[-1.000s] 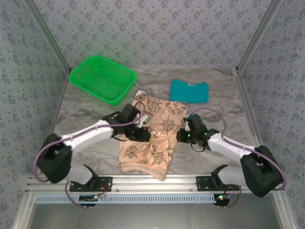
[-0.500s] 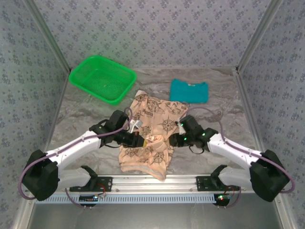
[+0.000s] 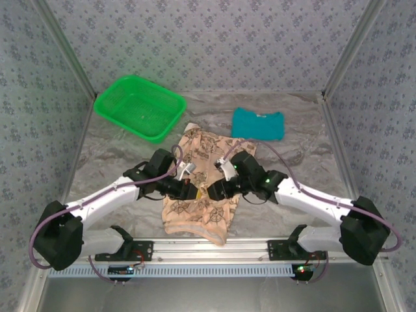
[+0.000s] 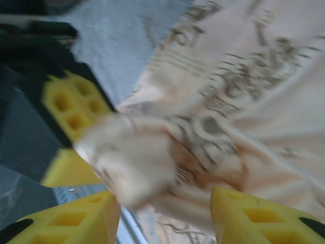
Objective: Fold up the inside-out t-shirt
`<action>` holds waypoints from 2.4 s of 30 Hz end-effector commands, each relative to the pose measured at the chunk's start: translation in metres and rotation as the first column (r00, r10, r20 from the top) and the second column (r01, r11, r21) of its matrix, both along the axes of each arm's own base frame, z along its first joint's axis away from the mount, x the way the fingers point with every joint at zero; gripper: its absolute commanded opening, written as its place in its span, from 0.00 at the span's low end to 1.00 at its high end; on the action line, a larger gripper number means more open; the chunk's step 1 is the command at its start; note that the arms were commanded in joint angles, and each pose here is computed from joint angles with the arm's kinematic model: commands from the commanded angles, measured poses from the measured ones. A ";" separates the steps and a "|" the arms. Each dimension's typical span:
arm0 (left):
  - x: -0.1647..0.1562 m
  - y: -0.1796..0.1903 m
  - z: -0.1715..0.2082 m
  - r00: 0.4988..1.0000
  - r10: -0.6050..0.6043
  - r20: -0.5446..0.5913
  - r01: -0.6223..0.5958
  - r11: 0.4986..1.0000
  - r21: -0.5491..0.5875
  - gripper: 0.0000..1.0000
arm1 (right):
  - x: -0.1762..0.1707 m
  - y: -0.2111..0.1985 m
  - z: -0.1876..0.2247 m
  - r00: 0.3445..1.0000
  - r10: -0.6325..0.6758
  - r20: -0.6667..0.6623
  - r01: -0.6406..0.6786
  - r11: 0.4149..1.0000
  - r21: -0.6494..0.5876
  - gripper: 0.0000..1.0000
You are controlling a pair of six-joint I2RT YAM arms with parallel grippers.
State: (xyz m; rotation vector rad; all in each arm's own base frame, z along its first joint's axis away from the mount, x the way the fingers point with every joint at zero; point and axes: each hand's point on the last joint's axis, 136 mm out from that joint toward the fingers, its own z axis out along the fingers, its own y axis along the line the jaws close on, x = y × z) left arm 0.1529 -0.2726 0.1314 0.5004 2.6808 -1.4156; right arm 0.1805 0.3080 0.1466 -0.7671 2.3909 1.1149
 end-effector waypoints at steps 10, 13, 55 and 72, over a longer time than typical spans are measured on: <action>0.041 0.017 -0.020 0.990 0.141 0.032 -0.144 0.980 0.135 0.21 | 0.031 -0.025 0.057 0.959 -0.019 0.283 0.047 0.995 -0.093 0.00; 0.060 0.018 -0.031 0.978 0.209 -0.024 -0.205 0.972 0.117 0.39 | 0.022 -0.023 0.084 0.905 0.071 0.420 -0.005 0.988 -0.155 0.00; 0.053 0.030 -0.012 0.972 0.226 0.060 -0.230 0.887 0.399 0.56 | 0.059 -0.103 -0.007 0.763 -0.640 0.094 0.636 0.718 -0.283 0.57; 0.046 0.058 0.046 0.937 0.342 0.070 -0.348 0.930 0.119 0.00 | 0.042 -0.072 0.017 0.937 -0.350 0.001 0.341 0.912 -0.228 0.57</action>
